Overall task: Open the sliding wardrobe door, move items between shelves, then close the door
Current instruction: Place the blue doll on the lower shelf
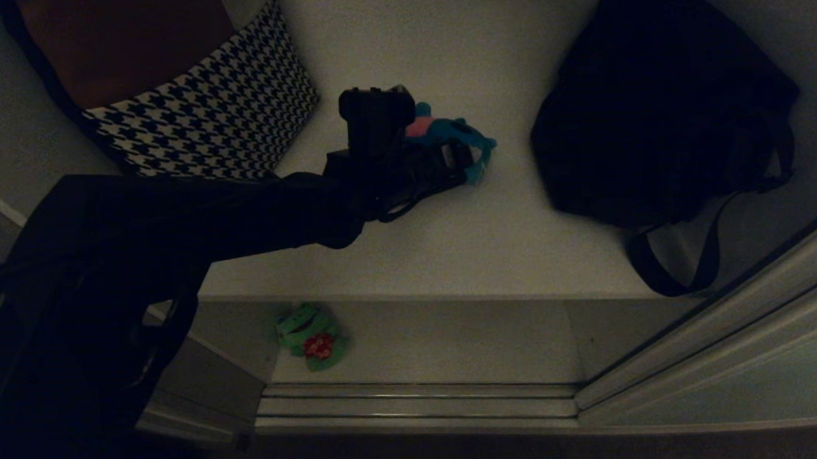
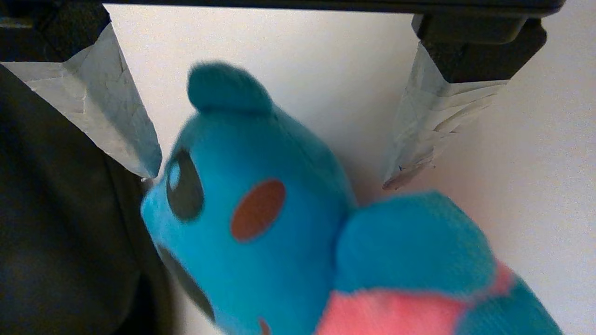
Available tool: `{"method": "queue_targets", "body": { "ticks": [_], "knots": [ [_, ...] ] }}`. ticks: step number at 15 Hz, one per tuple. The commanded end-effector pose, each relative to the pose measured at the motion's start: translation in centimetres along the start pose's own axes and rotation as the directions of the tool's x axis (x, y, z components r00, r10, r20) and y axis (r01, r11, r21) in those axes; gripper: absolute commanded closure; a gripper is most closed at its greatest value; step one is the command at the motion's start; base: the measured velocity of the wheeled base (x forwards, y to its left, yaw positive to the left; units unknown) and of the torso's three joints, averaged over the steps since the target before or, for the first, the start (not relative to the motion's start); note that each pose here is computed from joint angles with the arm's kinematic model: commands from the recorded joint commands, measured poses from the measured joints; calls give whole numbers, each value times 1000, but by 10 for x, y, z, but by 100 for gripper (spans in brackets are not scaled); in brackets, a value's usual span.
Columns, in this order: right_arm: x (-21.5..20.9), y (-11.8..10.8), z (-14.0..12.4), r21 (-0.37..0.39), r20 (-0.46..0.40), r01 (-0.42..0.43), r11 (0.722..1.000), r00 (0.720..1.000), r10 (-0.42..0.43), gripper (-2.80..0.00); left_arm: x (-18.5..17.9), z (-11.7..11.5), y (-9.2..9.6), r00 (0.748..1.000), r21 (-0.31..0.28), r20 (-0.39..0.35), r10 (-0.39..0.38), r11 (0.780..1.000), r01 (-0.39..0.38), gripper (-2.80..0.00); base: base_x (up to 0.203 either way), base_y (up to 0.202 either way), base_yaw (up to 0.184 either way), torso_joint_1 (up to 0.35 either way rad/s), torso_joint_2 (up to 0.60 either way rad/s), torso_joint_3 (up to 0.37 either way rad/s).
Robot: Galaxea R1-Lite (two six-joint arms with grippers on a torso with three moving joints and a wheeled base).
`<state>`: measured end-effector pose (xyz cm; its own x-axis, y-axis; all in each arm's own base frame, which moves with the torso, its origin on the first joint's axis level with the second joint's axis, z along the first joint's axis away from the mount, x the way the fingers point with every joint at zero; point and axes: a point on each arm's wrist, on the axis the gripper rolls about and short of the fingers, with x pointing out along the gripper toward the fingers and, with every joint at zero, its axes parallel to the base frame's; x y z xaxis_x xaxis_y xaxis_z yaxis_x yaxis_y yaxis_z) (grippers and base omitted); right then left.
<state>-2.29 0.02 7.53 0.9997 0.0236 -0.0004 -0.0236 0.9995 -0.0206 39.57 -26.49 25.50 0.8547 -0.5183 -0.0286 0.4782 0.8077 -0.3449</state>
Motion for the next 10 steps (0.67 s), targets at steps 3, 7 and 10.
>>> {"method": "queue_targets", "body": {
  "ticks": [3,7,10],
  "knots": [
    [0,0,0,-1,0,-1,1000,1000,1,0,4,-1,3,999,-4,38,-7,1000,7,-280,0,0,0,0,0,0],
    [0,0,0,-1,0,-1,1000,1000,1,0,10,-5,6,998,-3,59,-10,1000,10,0,0,0,0,0,0,0],
    [0,0,0,-1,0,-1,1000,1000,1,0,15,-14,9,999,-3,48,-10,1000,10,0,0,0,0,0,0,0]
  ]
}}
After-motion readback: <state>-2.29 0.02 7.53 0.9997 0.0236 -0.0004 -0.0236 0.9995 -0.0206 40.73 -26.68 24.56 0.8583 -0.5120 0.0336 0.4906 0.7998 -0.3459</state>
